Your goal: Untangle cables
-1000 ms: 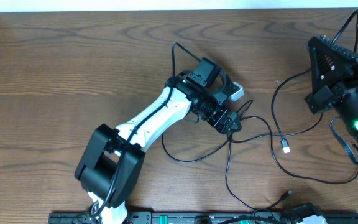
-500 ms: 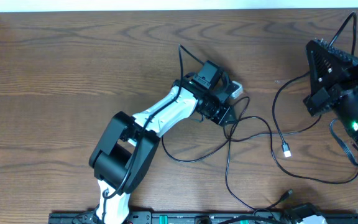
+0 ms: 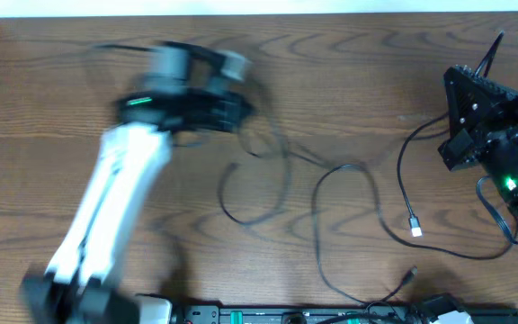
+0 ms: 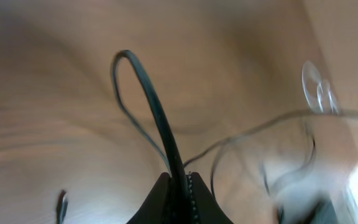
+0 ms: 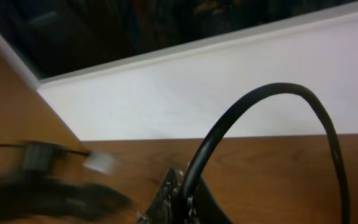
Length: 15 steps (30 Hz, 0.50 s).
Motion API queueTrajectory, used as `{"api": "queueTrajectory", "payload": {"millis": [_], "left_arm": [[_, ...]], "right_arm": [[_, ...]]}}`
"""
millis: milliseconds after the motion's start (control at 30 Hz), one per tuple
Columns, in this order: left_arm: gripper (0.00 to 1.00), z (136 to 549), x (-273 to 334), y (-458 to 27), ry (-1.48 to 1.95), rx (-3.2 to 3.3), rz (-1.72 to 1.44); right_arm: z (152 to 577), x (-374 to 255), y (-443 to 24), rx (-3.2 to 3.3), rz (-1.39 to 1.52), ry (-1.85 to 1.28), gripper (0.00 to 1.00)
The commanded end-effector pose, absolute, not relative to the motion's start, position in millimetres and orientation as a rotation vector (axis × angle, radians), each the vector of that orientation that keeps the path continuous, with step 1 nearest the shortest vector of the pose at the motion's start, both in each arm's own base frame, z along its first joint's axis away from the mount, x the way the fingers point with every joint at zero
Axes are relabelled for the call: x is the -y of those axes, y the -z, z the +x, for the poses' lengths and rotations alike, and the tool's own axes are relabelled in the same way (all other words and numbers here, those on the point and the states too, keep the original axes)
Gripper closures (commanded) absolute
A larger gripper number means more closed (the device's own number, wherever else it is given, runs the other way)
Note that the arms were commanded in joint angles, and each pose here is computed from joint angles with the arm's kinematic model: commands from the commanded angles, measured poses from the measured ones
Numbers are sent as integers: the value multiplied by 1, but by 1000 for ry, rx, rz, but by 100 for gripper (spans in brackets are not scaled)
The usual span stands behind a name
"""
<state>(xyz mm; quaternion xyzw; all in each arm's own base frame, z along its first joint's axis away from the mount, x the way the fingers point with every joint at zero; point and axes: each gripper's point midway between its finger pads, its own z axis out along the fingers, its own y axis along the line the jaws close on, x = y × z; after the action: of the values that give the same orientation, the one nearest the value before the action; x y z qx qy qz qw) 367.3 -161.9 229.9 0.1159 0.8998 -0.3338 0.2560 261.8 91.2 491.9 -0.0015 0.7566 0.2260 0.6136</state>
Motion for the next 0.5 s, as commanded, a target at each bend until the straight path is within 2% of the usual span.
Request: {"api": "queueTrajectory", "payload": {"millis": [0,233,467], "left_arm": [[92,356,78,-294,784,-2288,85],[93,306,-34,-333,533,-2158,-267],[92,299,-31,-344,601,-2116,-257]], "right_arm": [[265,-77,-491,-1747,33,-434,99],[279,-44,-468,-1818,178,-225,99],[302,-50,-453,-1868,183,-200,99]]}}
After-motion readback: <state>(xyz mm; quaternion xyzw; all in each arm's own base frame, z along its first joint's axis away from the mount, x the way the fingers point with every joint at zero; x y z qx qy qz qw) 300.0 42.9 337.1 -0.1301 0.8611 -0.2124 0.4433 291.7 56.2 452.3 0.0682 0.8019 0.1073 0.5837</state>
